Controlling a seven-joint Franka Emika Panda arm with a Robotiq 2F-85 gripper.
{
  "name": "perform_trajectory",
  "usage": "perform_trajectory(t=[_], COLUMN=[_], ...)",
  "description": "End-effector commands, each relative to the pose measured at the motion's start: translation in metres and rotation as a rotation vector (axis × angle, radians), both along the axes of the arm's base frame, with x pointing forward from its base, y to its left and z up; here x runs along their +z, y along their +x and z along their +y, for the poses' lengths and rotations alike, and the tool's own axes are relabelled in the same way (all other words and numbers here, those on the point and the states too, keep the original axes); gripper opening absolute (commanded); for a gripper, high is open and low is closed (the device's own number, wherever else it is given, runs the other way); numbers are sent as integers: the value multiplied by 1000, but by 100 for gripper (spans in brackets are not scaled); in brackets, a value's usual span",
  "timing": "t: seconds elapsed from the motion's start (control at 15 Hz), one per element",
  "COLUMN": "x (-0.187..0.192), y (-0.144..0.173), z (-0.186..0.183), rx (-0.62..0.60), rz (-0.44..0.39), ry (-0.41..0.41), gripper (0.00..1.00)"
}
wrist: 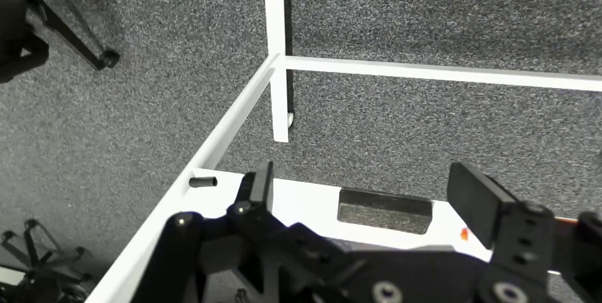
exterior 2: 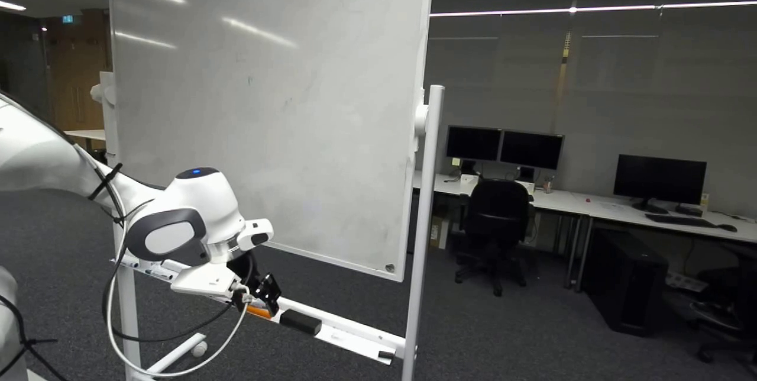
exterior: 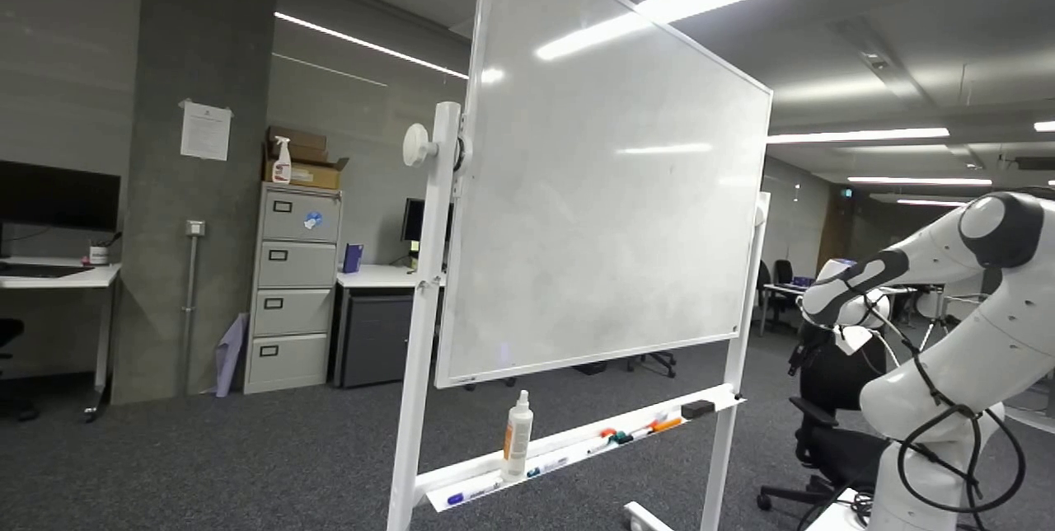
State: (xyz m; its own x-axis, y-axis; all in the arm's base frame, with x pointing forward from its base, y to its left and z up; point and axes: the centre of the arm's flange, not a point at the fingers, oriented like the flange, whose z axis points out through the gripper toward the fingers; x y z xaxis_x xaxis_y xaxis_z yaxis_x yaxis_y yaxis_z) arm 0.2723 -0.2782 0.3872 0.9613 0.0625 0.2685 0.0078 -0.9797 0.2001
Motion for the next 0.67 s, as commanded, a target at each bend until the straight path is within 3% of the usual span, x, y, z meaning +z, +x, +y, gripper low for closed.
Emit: perform_trajectory(t=[0.0, 0.33, 0.4, 0.6], x=[32, 48, 39, 44], y=[-13, -19, -8, -10], z=[-2, 27, 11, 18], rx=[156, 288, 235, 254], rz=[-42, -92, -70, -87], ry=[-31, -101, -94, -103], gripper=[100, 100, 100, 100])
